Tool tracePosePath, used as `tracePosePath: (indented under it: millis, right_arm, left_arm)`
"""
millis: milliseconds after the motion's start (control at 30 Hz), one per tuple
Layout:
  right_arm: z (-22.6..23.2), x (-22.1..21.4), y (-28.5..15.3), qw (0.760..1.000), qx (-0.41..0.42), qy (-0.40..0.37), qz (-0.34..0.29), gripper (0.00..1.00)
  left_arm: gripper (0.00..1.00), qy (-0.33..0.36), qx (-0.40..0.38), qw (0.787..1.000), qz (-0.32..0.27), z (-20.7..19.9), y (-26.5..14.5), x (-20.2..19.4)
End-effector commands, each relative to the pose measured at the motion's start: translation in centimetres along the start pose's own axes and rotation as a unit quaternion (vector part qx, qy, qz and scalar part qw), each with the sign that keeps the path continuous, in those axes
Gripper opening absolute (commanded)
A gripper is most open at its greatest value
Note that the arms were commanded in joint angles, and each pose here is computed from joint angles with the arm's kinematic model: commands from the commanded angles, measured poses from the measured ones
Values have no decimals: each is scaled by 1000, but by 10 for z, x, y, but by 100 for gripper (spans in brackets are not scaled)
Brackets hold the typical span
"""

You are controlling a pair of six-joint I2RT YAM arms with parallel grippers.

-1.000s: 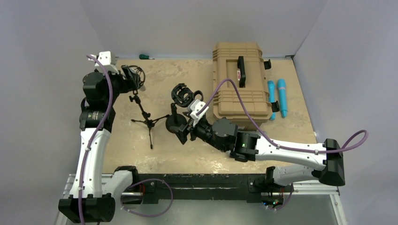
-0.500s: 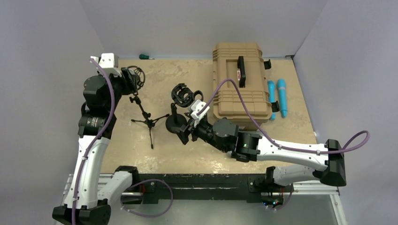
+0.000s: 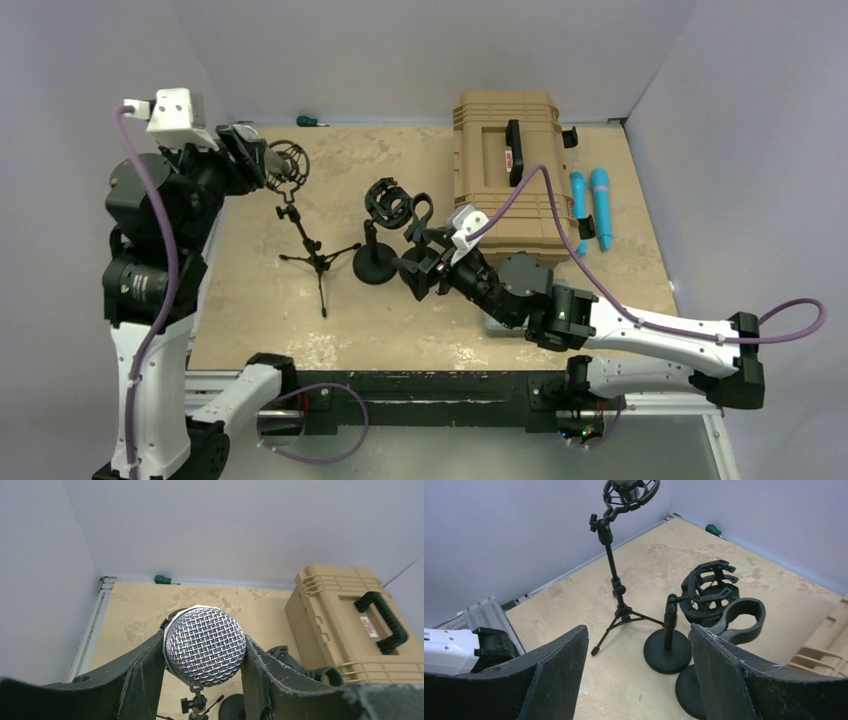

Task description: Remove the microphone from the stand

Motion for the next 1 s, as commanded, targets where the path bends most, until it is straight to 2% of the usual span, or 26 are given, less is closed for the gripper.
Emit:
tracePosePath:
  millis: [0,133,233,300,367,500,633,767,900,967]
  right_arm:
    - [-10,16,-15,999,-28,-2,-24,73]
    - [-14,27,-28,999,-27,9,-40,73]
    - [-15,39,-38,998,-21,24,-49,73]
    - [-12,48,-45,998,-2,32,-51,74]
    - [-8,58,-50,998,24,38,-52,76]
    - [6,77,-54,995,88,32,-32,78]
    - [32,77,-55,970,243,-5,25,80]
    - [38,61,-38,970,237,0,62,80]
    - [43,35,-21,965,243,6,94,80]
    - [44,23,-12,965,239,11,103,80]
  left_arm:
    - [0,-35,-7,998,-54,1,-45,35]
    - [0,-69,-45,992,-100,-3,-83,56]
    - [0,-97,-115,978,-143,-13,-113,67]
    - [0,-112,-178,966,-152,-22,-123,69]
    - [0,-129,-262,947,-131,-36,-125,63]
    - [0,-180,-368,909,-75,-54,-118,33]
    - [0,-229,-430,873,-14,-66,-104,-6]
    - [0,-260,-470,842,34,-73,-101,-39]
    - [0,-264,-474,839,50,-73,-114,-55]
    - [0,-267,-485,830,59,-74,-120,-58]
Point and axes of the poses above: each gripper's point midway between its finger pads, its own y axis out along the fingers, its own z axis along the line the jaws close on, x = y × z, the point moved 10 cm from there along -y, back along the fingers, and after that the axes turned 11 degrees about y, right-handed, at the moved point
